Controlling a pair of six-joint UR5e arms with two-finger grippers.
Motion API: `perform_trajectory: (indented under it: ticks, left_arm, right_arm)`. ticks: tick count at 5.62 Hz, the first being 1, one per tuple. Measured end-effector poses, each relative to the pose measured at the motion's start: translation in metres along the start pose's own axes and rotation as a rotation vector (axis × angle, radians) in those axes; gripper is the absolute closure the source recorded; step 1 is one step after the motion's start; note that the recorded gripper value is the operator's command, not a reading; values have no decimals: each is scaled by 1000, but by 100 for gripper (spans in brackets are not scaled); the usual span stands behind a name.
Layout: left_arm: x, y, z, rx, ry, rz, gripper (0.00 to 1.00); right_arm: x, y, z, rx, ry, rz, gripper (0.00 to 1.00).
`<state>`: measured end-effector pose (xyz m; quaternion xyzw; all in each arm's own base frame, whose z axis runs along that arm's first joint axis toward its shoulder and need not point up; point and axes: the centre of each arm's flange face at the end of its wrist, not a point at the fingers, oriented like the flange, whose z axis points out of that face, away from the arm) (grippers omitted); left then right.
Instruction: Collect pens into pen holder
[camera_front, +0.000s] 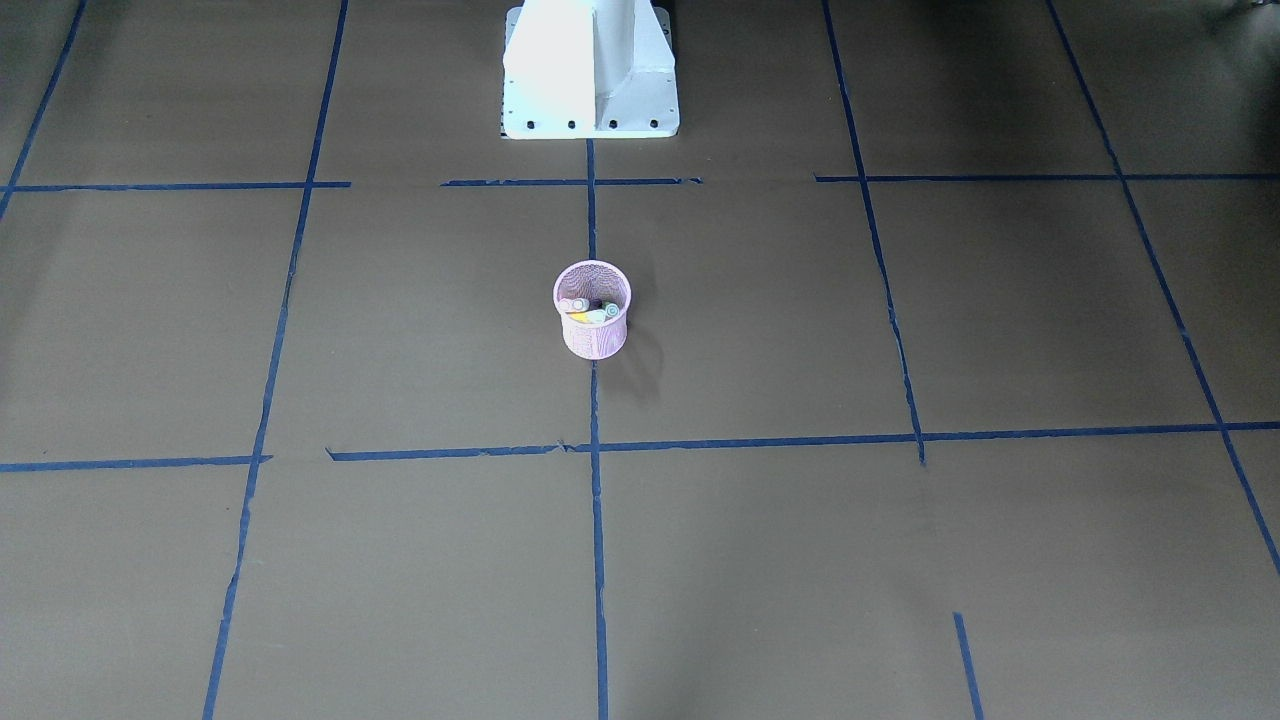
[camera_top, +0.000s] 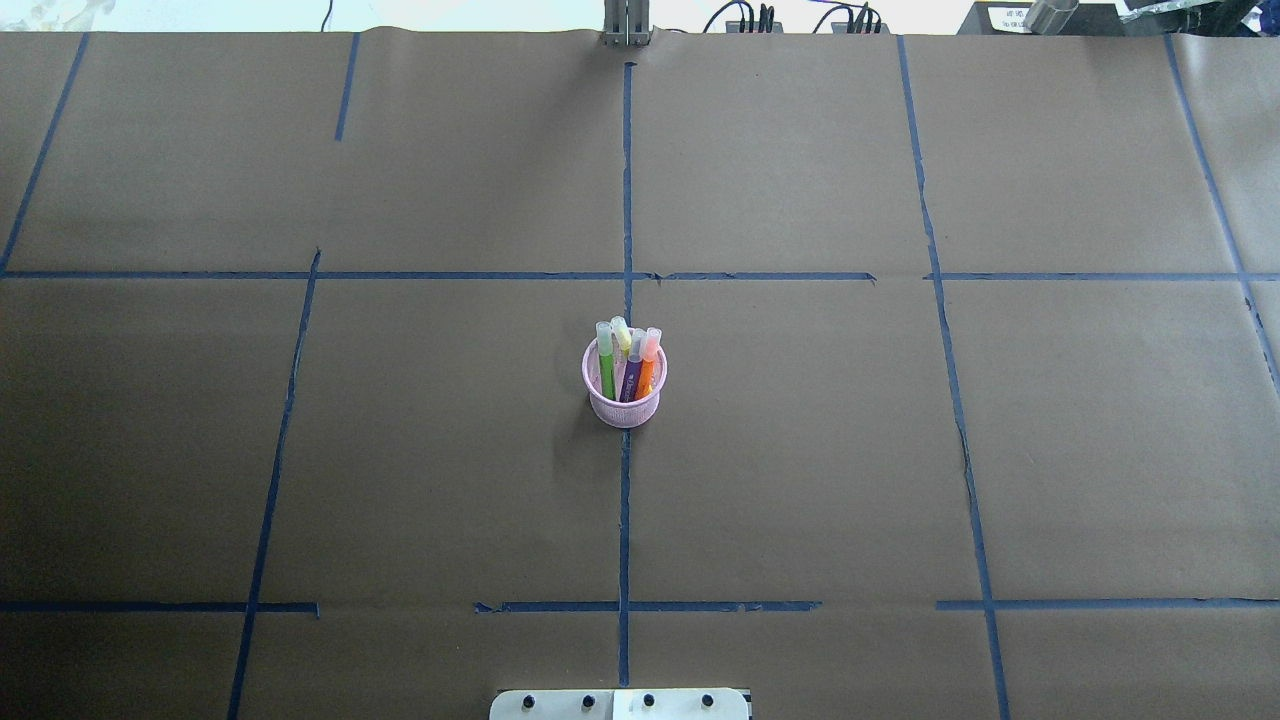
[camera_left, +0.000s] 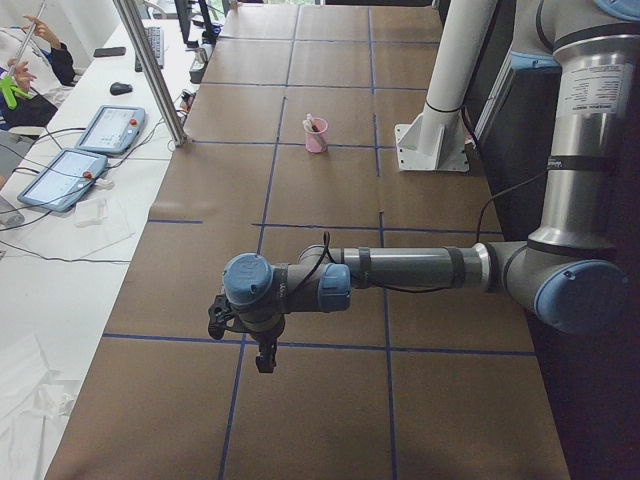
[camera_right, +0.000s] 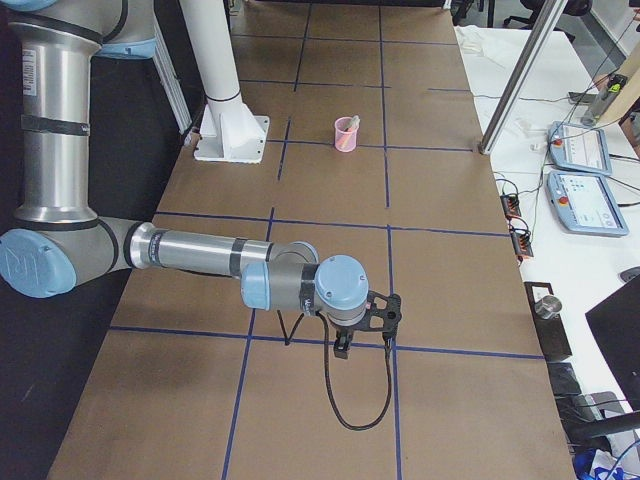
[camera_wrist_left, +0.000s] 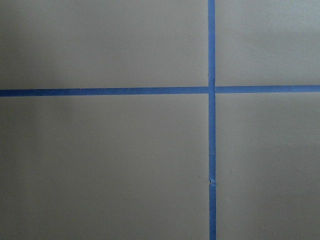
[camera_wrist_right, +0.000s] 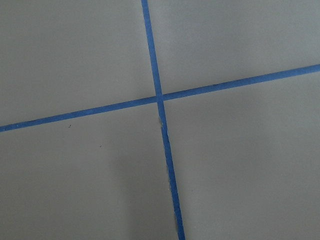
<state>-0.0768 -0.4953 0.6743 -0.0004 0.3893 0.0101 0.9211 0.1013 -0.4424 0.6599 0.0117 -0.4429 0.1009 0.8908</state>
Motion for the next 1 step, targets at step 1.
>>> perform_trajectory:
  ticks: [1]
  left_arm:
    - [0,0,0,0,0,0,0]
  right_arm:
    - [0,0,0,1,1,0,0]
